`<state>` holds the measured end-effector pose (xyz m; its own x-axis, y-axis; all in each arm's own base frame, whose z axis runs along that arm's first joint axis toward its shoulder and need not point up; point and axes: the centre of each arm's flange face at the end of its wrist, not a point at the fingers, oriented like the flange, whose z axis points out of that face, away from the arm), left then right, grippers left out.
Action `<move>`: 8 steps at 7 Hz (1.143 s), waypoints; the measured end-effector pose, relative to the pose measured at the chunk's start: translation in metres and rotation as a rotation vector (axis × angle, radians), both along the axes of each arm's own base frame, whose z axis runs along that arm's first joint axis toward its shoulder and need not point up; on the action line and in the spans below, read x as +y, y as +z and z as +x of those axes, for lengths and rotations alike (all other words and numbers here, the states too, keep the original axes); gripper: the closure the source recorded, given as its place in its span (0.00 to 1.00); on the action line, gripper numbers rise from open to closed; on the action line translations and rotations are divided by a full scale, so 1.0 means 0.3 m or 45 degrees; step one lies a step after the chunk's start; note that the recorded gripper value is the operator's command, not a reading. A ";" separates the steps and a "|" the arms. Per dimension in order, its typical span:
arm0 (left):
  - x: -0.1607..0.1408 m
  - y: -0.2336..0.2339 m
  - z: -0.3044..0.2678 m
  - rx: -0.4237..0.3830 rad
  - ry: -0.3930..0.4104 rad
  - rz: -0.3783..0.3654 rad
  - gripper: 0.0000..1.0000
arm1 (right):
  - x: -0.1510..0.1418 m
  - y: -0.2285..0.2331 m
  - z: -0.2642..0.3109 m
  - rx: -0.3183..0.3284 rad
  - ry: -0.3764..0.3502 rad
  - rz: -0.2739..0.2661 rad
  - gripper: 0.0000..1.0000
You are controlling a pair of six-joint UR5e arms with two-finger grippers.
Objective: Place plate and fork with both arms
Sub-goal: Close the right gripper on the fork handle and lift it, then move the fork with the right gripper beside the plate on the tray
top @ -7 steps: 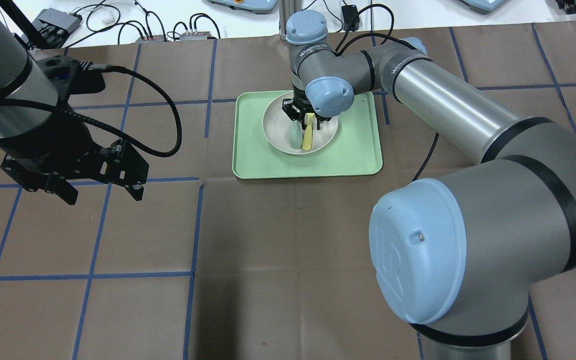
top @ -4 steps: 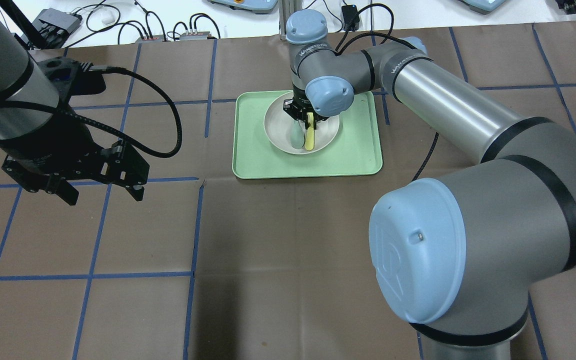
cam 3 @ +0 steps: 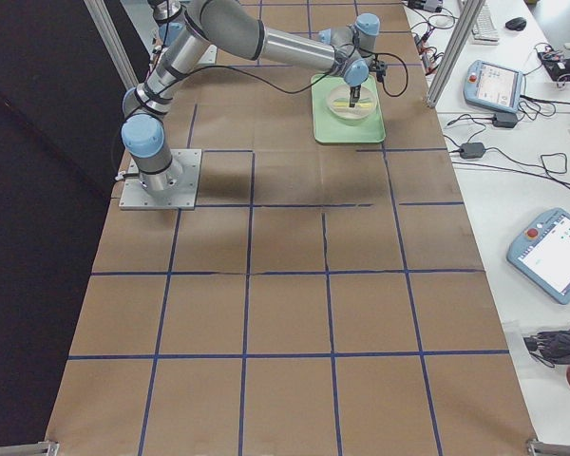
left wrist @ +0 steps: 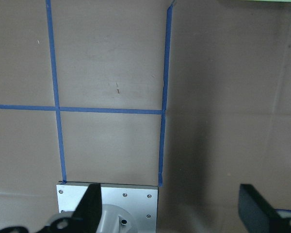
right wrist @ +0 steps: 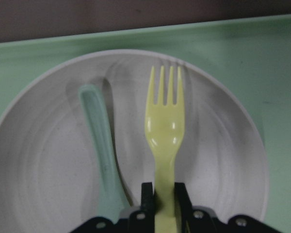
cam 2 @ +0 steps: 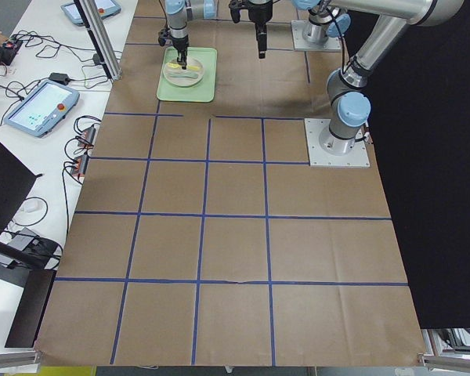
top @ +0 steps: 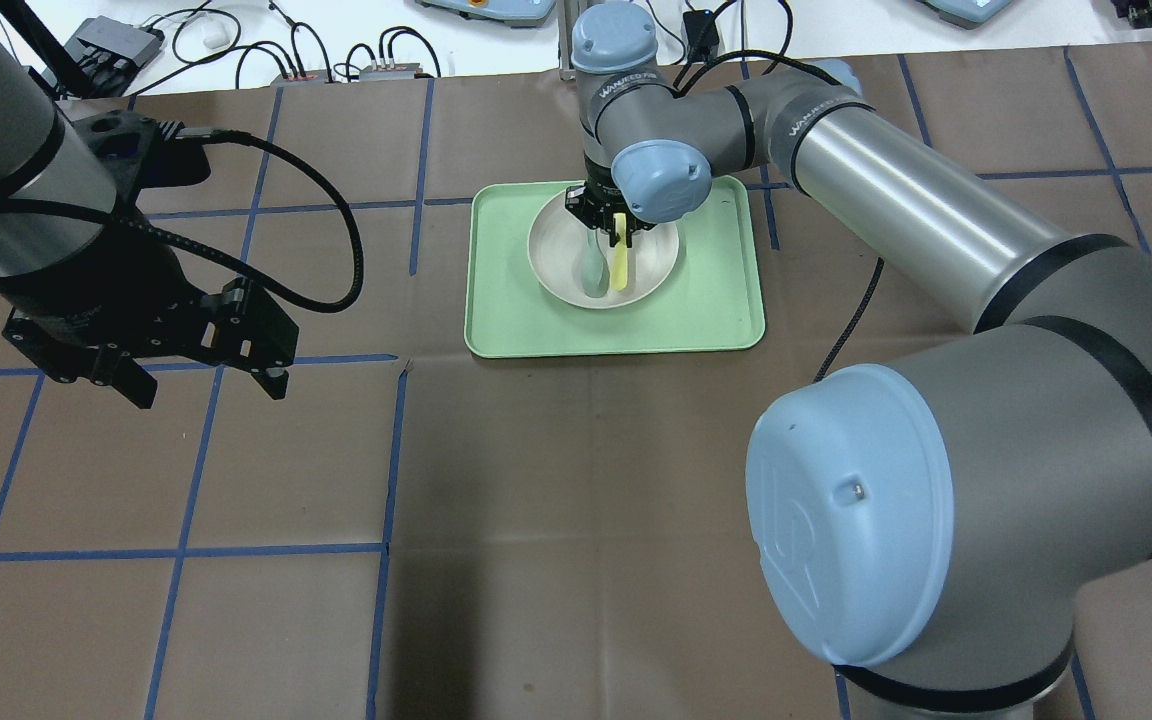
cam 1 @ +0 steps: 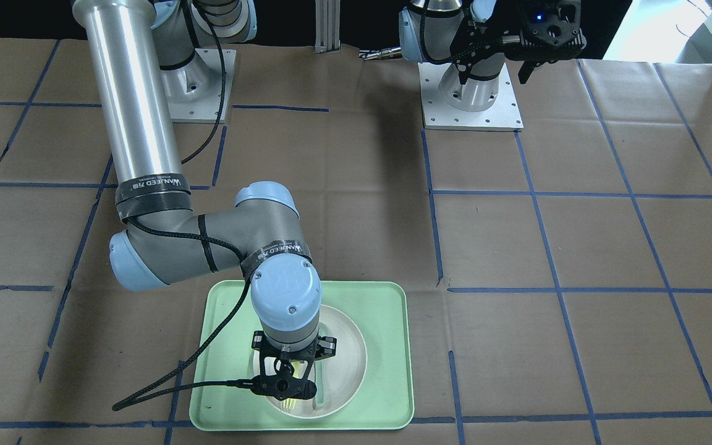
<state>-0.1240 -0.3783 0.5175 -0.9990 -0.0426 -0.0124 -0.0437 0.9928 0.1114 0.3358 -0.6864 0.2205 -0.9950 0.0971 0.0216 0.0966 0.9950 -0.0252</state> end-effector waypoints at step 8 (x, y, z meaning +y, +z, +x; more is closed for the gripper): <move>-0.002 0.001 -0.002 0.007 0.004 -0.001 0.00 | 0.011 0.064 -0.374 0.051 0.133 0.100 1.00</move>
